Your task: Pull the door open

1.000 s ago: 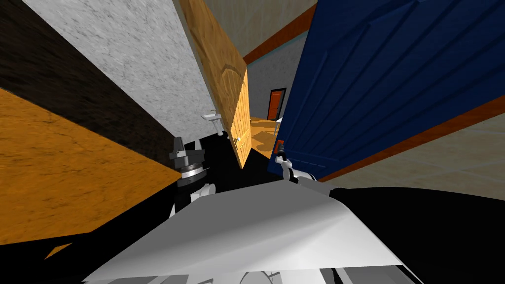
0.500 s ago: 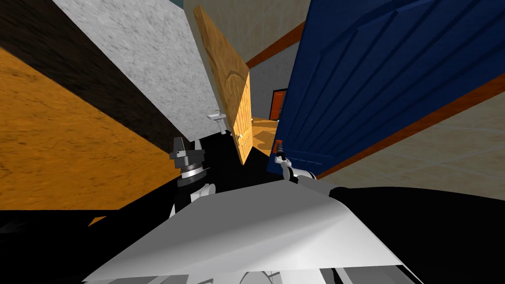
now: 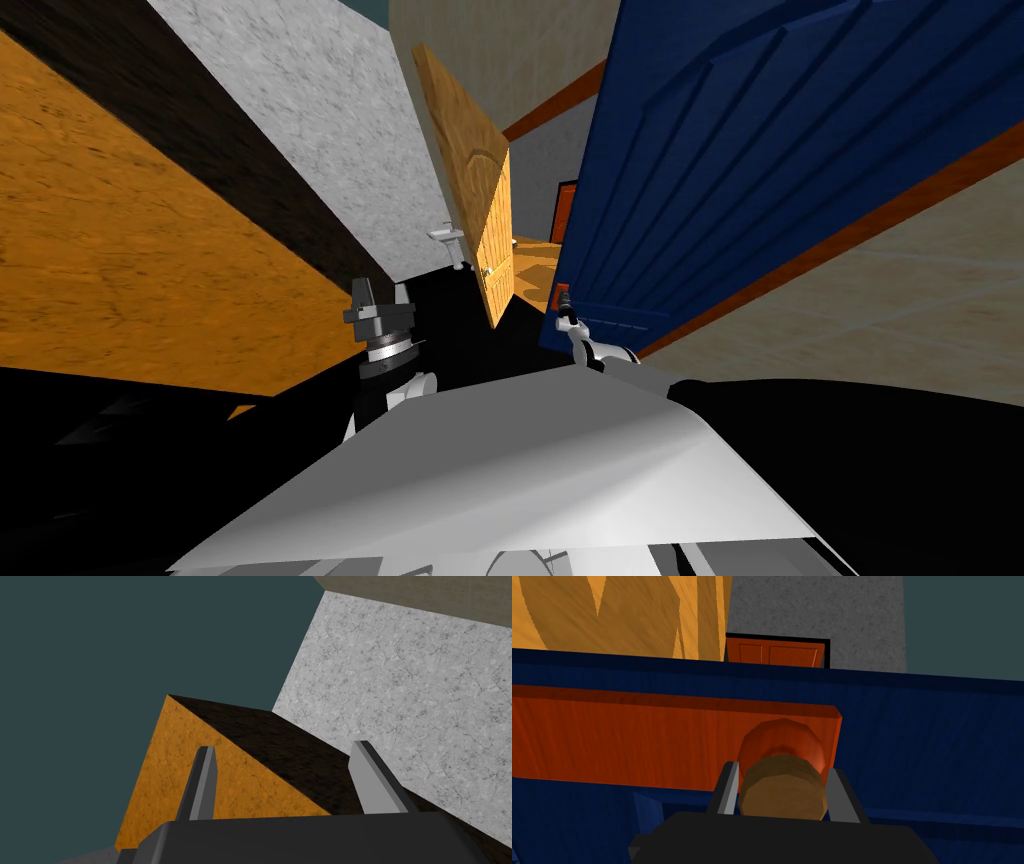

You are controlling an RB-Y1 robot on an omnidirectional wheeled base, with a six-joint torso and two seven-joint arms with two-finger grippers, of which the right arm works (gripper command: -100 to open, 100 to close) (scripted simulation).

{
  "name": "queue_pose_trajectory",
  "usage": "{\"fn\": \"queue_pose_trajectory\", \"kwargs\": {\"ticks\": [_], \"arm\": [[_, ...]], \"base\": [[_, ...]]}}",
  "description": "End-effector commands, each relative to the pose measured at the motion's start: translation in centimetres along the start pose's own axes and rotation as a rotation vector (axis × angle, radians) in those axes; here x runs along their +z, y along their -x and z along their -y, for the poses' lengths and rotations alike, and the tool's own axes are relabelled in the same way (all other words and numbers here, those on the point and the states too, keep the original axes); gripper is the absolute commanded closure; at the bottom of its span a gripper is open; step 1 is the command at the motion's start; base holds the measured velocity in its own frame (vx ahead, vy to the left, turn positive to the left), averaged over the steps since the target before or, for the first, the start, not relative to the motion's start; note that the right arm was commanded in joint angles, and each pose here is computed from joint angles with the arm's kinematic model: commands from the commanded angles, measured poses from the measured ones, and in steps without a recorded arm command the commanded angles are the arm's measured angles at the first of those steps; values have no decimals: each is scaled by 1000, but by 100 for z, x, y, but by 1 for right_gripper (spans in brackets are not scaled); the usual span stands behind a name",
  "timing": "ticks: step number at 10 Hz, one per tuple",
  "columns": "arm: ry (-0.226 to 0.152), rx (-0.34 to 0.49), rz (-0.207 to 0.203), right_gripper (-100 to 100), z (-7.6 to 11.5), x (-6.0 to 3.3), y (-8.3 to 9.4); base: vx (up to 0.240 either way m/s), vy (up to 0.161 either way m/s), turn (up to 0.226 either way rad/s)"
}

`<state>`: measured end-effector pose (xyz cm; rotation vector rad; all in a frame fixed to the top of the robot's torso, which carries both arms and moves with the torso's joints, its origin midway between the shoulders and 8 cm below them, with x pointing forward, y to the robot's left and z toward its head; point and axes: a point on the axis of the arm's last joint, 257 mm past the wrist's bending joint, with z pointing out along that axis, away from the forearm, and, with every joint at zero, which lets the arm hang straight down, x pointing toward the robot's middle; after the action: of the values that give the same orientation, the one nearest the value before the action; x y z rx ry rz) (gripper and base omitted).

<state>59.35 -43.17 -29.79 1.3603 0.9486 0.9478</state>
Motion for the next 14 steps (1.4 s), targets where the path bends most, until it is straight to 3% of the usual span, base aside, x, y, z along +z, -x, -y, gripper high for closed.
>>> {"fn": "queue_pose_trajectory", "kwargs": {"ticks": [1,14], "arm": [[1,0,-13,100,-5,2,-42],[0,-2,-115,100,5,-16,-386]], "base": [[-164,21,89],[-186,-47,81]]}}
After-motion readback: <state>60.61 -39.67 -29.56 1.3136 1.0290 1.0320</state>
